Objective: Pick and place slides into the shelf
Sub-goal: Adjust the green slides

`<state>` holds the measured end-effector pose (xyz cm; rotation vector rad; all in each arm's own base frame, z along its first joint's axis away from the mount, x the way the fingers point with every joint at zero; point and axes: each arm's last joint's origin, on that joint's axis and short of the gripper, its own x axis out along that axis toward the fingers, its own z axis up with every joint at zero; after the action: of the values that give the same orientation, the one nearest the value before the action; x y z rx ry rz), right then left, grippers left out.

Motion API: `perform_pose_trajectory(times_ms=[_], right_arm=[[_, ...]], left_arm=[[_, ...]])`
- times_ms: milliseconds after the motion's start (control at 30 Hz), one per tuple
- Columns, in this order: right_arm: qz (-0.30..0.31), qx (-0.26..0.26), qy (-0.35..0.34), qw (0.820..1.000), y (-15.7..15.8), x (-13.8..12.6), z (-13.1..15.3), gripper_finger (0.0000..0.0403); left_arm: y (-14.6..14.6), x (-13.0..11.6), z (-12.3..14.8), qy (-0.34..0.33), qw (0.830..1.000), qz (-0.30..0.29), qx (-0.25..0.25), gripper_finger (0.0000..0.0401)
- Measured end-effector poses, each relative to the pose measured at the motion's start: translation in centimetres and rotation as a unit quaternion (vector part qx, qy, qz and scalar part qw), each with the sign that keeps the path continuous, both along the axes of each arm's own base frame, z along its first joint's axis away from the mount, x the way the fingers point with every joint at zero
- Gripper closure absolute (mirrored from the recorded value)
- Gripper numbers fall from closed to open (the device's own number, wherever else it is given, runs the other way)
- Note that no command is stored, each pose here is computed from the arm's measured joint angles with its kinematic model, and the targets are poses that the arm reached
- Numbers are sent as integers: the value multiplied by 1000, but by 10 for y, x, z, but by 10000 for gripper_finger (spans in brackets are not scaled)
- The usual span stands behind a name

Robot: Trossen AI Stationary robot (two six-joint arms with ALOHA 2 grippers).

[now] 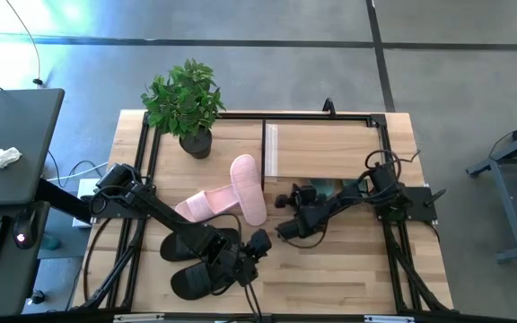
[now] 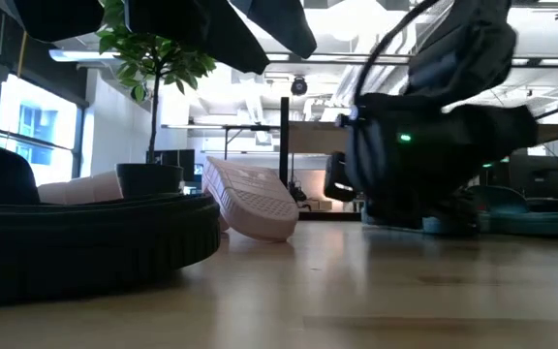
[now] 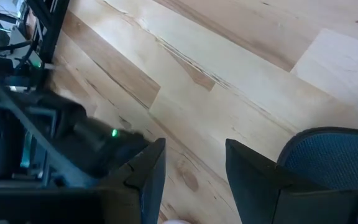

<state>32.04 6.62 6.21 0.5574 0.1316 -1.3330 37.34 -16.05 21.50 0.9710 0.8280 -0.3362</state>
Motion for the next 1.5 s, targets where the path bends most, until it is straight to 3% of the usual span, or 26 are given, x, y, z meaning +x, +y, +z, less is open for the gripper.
perform_pose_trajectory(times_ms=[300, 867, 1200, 1367, 1433, 1500], right_arm=[[36, -2, -18, 999, 1, 19, 2, 403], [17, -15, -41, 999, -13, 26, 5, 403], [88, -31, 17, 995, 18, 19, 11, 403], [165, -63, 114, 978, 43, 3, 35, 403], [204, -99, 171, 959, 53, -5, 51, 403], [253, -133, 236, 929, 63, -12, 65, 403]], left_arm=[[0, 0, 0, 0, 1000, 0, 0, 251], [0, 0, 0, -1, 1000, 9, -8, 251], [0, 0, 0, -1, 1000, 9, -8, 251], [0, 0, 0, -1, 1000, 9, -8, 251], [0, 0, 0, -1, 1000, 9, -8, 251], [0, 0, 0, -1, 1000, 9, -8, 251]])
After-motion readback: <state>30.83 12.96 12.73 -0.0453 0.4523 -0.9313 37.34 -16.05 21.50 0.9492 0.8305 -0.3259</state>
